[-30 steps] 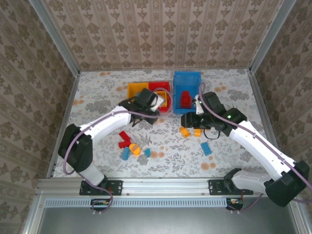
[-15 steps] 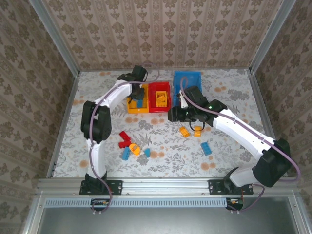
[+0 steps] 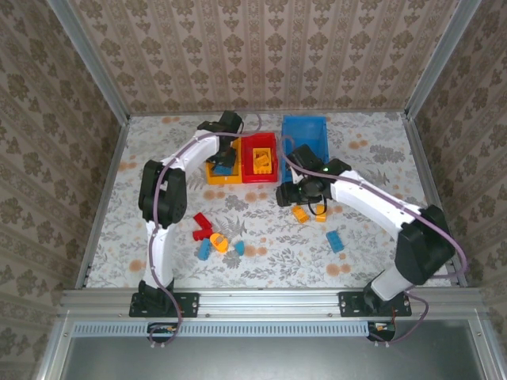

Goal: Sort the legos into containers by color

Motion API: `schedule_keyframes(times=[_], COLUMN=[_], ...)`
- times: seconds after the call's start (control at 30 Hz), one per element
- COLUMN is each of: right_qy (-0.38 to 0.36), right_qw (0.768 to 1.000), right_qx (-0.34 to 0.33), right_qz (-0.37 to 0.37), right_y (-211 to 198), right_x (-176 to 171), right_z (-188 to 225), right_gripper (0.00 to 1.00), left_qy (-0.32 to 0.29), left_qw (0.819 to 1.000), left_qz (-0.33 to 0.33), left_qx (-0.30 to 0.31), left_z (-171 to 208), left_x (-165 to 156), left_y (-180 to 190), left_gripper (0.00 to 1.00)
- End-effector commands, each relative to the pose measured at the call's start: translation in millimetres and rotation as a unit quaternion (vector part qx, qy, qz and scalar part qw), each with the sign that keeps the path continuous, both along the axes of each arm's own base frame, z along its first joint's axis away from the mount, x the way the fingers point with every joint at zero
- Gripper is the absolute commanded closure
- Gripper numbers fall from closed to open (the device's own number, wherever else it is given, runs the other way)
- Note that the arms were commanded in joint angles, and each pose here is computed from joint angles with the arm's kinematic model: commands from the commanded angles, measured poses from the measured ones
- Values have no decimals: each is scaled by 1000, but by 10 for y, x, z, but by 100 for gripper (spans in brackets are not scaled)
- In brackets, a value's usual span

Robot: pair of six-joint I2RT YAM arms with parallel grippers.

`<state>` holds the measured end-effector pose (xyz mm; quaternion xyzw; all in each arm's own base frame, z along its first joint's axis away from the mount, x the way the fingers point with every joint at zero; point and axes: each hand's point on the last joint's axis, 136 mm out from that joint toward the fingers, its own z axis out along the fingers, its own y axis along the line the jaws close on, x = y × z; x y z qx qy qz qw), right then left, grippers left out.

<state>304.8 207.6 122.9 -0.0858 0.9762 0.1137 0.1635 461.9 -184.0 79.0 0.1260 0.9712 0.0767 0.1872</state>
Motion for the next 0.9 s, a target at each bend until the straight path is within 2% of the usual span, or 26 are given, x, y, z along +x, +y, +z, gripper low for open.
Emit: schedule_keyframes(times=[0.0,0.1,0.3,0.4,0.5,0.63,0.8,0.87], right_qy=[47,62,59,77,84,93,101,102], right_qw=[994,989,986,986,986,987,987,988], right_qx=[-100,-128,-148,-138,-132,-124,-116,-111], right_qz=[25,31,53,57,51,45,39,39], right_y=[-322,-418,-429,-377,-362,-332,-294,-264], right_x=[-84,-66,74,68,49,35,31,25], right_z=[-336,-521,-685,-808,-893,-994,-1093,-1110], right_gripper=[32,30,28,36,39,45,59,62], left_qy=[-28,-39,-67,-72,-76,-85,-80,-78], left_qw=[1000,999,994,988,981,977,972,971], left_qz=[3,8,2,-5,-20,-59,-97,-106], left_qx=[-12,-25,-89,-139,-176,-186,-197,-198], left_z=[407,576,976,1079,1085,978,886,864], left_x=[-77,-157,-508,-802,-1111,-1463,-1847,-1957], left_y=[-51,-83,-271,-396,-487,-536,-532,-519], left_gripper=[54,46,42,41,39,37,37,37])
